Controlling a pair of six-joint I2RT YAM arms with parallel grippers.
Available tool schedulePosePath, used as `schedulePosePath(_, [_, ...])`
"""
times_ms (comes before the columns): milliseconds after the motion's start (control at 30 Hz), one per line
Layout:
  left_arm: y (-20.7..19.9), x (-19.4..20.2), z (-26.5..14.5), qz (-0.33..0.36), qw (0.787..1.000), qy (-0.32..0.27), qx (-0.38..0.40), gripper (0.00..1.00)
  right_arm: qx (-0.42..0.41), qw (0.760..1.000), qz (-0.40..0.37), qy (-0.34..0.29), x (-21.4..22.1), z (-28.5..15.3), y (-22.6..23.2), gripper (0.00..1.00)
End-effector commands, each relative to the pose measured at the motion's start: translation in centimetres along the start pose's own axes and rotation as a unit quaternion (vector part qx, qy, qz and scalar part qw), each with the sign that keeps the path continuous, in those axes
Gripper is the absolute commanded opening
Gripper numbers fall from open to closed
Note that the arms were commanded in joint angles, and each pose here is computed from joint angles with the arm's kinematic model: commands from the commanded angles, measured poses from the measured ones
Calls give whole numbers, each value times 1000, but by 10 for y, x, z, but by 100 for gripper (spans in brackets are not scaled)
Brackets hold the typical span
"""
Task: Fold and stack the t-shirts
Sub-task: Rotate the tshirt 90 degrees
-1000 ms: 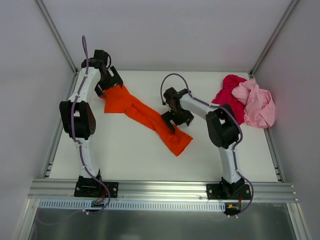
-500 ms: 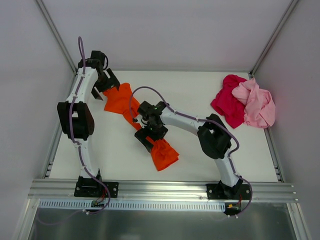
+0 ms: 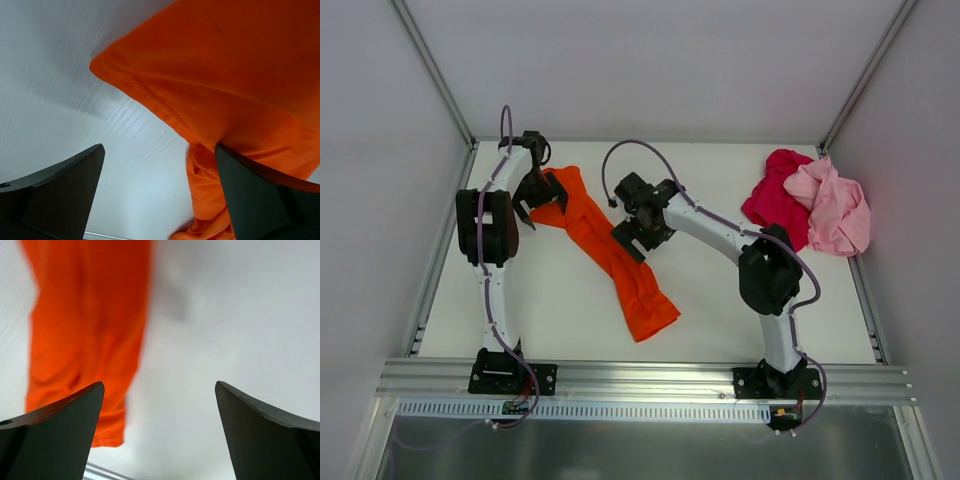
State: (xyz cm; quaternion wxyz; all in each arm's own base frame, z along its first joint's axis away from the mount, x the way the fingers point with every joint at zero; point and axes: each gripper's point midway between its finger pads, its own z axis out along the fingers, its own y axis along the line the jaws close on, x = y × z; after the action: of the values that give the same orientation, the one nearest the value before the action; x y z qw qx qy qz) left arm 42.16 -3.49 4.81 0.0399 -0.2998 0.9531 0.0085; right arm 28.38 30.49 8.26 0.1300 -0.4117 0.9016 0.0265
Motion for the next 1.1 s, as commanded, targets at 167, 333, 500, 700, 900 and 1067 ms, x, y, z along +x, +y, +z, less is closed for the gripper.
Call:
schedulePosePath(167, [-2,13,9,6,1000,26,-15,94,232,971,50,-39,-15,-56,-108,100])
schedulePosePath(333, [-4,15,19,14,998,49,-21,93,226,972,62,7,13,-31,-100,100])
schedulePosePath(500, [-15,19,25,21,998,61,2,94,193,978,70,31,41,-11,-84,100])
schedulePosePath(700, [-40,29,33,42,995,81,44,95,179,980,61,59,60,2,-78,100])
schedulePosePath(900, [-82,39,29,97,986,81,105,96,159,983,56,71,67,3,-71,100])
schedulePosePath(1067, [-99,44,30,106,981,93,132,97,124,988,51,75,68,4,-59,100])
